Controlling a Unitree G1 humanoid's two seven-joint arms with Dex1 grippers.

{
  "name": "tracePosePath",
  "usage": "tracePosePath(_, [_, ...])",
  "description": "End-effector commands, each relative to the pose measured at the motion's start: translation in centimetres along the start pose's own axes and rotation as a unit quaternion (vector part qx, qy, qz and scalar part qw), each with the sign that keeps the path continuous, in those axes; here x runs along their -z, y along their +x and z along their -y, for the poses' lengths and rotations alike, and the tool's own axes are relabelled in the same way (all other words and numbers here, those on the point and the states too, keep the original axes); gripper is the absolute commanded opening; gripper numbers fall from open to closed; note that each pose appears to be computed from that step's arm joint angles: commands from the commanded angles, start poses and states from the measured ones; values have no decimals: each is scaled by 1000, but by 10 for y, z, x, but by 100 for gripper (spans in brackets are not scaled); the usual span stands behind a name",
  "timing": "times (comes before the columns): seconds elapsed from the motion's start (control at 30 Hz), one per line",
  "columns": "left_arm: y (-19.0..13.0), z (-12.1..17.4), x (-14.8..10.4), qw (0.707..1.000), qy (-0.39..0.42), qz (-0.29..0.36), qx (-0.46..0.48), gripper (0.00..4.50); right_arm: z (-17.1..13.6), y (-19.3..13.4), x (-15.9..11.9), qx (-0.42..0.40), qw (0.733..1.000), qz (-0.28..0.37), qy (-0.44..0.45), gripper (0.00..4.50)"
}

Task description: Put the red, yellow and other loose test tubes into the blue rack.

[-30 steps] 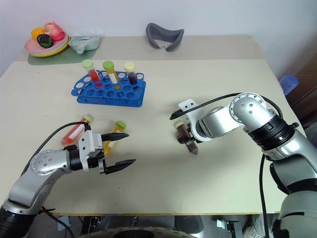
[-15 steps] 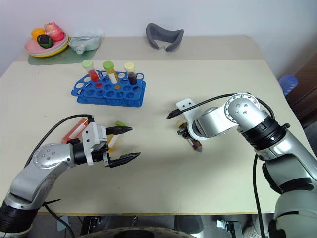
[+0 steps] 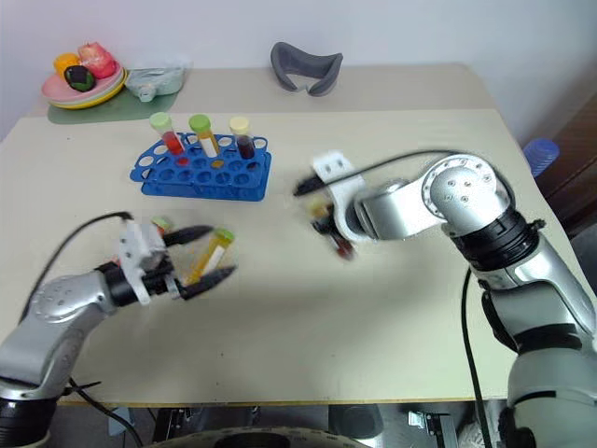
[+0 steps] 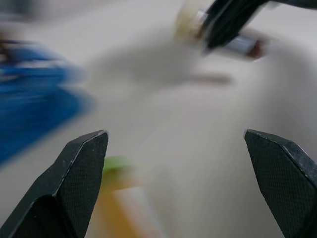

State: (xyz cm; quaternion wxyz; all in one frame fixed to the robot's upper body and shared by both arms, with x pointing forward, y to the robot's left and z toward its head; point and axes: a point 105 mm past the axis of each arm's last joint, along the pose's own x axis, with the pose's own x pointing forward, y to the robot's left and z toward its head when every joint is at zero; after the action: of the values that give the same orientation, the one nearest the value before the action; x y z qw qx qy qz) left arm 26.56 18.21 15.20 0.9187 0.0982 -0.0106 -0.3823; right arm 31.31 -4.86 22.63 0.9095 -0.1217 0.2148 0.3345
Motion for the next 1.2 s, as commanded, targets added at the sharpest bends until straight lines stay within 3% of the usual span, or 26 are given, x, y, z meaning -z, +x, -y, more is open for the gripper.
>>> tracePosePath(0.03, [-19, -26, -5, 996, -6, 28, -79, 450, -10, 0, -41, -31, 980, 174, -95, 124])
tracePosePath(0.23, [-33, -50, -2, 987, 4, 40, -157, 450, -16, 48, -64, -28, 941, 322, -99, 124])
tracePosePath(0.4, [-38, -63, -5, 977, 10, 64, -205, 450, -28, 77, -76, -13, 916, 392, -81, 124])
tracePosePath(0.7, [-39, -64, -1, 967, 11, 74, -244, 450, -44, 114, -73, -21, 912, 406, -50, 124])
tracePosePath(1.2, [-32, -54, 0, 970, 5, 74, -230, 450, -43, 139, -66, -12, 921, 389, -20, 124])
